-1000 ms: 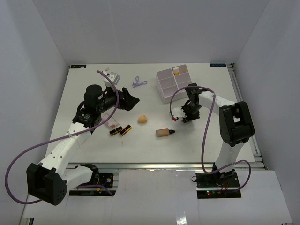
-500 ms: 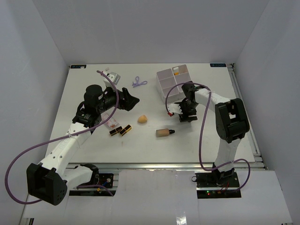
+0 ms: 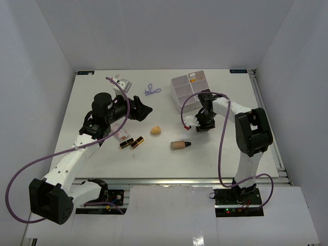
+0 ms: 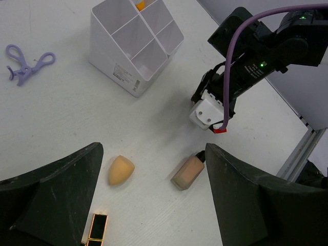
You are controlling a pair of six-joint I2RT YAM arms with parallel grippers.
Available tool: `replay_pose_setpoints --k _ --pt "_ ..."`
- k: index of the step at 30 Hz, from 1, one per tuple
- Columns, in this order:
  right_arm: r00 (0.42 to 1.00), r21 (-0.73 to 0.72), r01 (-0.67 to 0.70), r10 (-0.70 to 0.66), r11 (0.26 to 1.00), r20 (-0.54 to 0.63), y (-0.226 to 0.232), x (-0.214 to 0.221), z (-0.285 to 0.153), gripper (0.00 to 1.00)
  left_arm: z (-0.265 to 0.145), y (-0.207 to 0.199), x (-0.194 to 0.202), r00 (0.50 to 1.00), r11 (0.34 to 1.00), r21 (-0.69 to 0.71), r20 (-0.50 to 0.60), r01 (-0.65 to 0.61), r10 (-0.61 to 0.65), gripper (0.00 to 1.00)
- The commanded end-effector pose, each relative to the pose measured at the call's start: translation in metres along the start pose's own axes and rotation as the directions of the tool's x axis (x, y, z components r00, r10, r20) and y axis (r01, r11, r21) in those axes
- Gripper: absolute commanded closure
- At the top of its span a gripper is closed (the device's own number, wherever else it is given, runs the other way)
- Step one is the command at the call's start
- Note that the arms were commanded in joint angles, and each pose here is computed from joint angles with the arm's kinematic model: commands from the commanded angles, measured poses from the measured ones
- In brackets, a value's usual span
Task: Organize the makeup
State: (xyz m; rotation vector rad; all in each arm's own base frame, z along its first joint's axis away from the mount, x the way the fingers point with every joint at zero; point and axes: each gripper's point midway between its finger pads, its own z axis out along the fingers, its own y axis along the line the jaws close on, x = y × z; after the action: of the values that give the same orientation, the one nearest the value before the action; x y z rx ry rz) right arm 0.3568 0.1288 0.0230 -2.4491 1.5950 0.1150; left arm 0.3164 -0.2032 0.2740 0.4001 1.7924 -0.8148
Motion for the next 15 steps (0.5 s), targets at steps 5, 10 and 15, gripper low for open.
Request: replay_pose_setpoints --k 5,10,15 --pt "1.0 0.06 -0.024 0.023 0.998 0.009 -0.009 -0.006 -0.022 0.72 -0.002 -0.001 -0.004 1.0 1.0 0.009 0.021 -0.017 0.017 0.08" --pt "0.956 0.147 -0.223 0.187 0.964 0.224 -0.042 -0.036 -0.061 0.81 -0.003 -0.002 -0.005 1.0 1.0 0.011 0.023 -0.017 0.016 0.08" --pt "0.783 0.147 -0.474 0.339 0.868 0.521 -0.082 -0.06 -0.123 0.84 -0.003 -0.003 -0.005 1.0 1.0 0.016 0.023 -0.017 0.017 0.08"
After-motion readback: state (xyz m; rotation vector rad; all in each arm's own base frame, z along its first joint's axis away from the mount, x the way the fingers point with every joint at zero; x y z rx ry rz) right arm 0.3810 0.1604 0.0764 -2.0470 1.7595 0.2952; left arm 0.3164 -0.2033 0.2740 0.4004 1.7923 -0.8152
